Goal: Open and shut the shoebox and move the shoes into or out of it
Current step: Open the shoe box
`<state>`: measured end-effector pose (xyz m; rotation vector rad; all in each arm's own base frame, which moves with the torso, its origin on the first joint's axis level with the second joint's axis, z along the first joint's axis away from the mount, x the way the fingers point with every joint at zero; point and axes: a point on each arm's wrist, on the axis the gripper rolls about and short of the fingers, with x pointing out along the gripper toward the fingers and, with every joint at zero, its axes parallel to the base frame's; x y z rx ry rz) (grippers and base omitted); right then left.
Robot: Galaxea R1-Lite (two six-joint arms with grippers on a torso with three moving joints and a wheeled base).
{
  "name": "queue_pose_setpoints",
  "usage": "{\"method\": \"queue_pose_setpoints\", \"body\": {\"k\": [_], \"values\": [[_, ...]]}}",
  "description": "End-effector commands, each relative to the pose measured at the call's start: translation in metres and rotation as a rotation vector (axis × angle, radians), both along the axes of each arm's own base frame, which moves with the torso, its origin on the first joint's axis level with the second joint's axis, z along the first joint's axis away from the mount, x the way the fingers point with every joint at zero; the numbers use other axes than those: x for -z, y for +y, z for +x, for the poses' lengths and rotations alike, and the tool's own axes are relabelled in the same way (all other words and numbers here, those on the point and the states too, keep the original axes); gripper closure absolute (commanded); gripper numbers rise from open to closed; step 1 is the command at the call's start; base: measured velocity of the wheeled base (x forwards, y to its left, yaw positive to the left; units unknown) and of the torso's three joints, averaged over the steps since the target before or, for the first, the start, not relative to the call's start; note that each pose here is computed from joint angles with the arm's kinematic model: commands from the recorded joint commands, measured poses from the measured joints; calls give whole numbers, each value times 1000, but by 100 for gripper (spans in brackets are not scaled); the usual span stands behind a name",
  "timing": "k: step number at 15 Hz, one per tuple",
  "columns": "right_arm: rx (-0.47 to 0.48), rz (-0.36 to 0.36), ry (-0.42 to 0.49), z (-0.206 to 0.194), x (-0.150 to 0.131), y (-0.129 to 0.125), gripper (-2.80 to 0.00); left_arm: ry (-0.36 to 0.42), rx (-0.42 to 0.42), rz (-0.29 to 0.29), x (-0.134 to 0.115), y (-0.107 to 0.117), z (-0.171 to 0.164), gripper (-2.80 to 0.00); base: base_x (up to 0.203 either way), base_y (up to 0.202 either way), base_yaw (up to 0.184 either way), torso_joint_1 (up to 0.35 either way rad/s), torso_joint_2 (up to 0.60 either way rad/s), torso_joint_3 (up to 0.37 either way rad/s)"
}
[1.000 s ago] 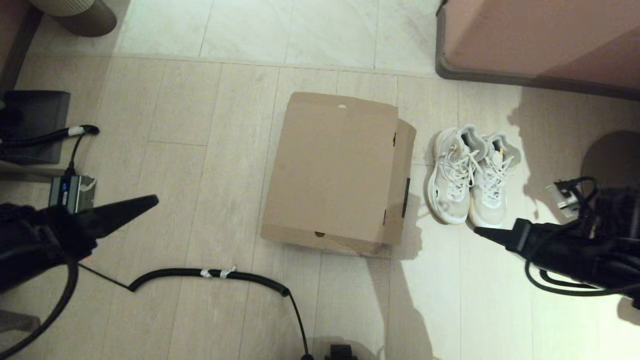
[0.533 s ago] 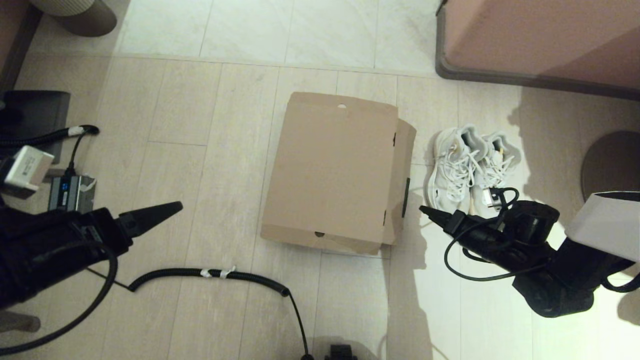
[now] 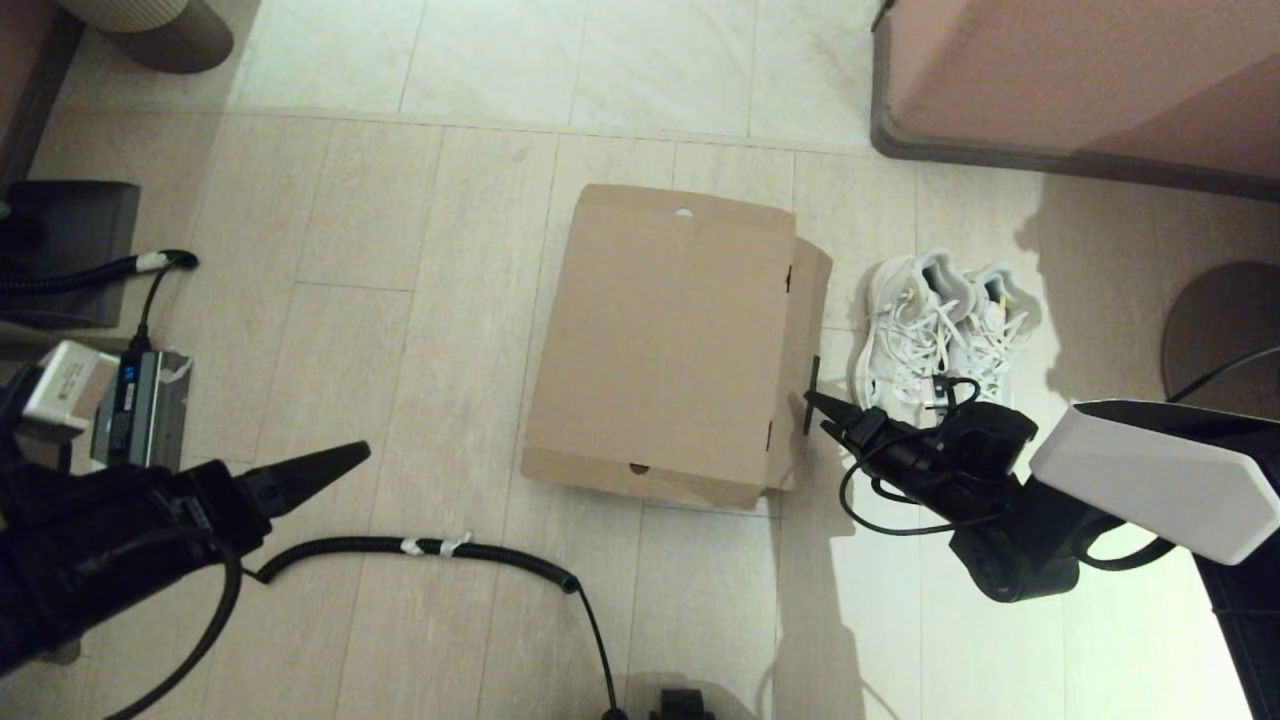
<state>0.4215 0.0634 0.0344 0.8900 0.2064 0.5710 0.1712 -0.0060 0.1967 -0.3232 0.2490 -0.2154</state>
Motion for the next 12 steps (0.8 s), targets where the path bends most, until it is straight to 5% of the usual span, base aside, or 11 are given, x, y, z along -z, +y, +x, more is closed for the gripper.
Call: {"method": "queue_pose_setpoints", "body": {"k": [1, 7, 12], "values": [[-6, 35, 13, 8, 9, 2, -280, 7, -1, -13, 3, 0, -4, -280, 0, 0, 0, 0, 0, 0], [-17, 131, -30, 34, 5, 5, -280, 8, -4, -17, 6, 0, -11, -280, 0, 0, 0, 0, 0, 0], [-20, 324, 12, 47, -6, 5, -280, 9, -4, -17, 5, 0, -8, -280, 0, 0, 0, 0, 0, 0]]}}
